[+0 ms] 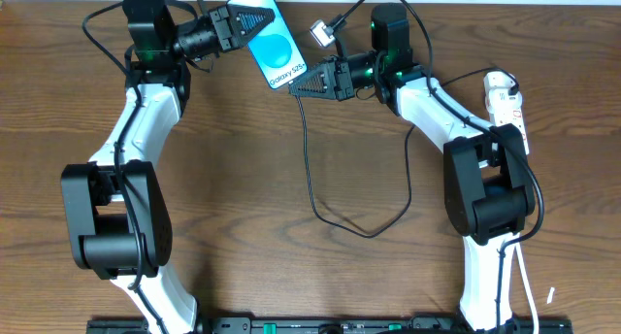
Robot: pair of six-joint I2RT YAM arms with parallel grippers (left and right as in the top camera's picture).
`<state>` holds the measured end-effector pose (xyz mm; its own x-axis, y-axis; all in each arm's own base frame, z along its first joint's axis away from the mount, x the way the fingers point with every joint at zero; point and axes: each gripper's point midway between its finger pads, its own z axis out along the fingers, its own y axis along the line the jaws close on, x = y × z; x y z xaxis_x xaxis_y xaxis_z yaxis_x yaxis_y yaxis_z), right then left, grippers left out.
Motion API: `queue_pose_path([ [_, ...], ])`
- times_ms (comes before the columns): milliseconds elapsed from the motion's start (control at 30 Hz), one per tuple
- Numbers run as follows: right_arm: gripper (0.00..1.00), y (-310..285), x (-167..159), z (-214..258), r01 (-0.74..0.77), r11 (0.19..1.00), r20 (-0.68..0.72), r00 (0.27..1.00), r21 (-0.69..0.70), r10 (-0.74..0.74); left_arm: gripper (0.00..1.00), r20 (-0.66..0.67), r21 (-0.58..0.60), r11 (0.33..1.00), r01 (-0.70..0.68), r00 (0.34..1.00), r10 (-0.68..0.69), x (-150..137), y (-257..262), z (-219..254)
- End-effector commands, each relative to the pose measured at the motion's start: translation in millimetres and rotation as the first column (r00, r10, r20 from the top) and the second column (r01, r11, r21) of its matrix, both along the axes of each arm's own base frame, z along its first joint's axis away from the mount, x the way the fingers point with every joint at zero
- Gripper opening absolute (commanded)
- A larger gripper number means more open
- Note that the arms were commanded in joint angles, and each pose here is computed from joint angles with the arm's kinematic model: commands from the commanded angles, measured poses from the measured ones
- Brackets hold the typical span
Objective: Plug charger to phone and switch on socket
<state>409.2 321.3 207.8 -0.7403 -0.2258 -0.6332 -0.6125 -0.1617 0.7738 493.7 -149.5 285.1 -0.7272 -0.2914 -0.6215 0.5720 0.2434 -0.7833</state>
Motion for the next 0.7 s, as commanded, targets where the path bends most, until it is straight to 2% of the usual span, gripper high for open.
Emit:
queue_pose_path([
  [0,0.01,-7,6,18,0.031,0.999,0.053,0.998,0.013,-0.032,0.08,0.072,0.013,0.993,0.113,0.991,-0.114,-24,-15,20],
  [167,0.01,-7,6,18,0.032,0.999,0.053,0.998,0.013,-0.032,0.07,0.056,0.007,0.995,0.099,0.994,-0.099,-22,-14,20],
  [667,0.01,-5,7,17,0.04,0.999,0.057,0.998,0.01,-0.04,0.07,-0.112,-0.067,0.997,-0.038,0.993,0.03,-1,14,21],
])
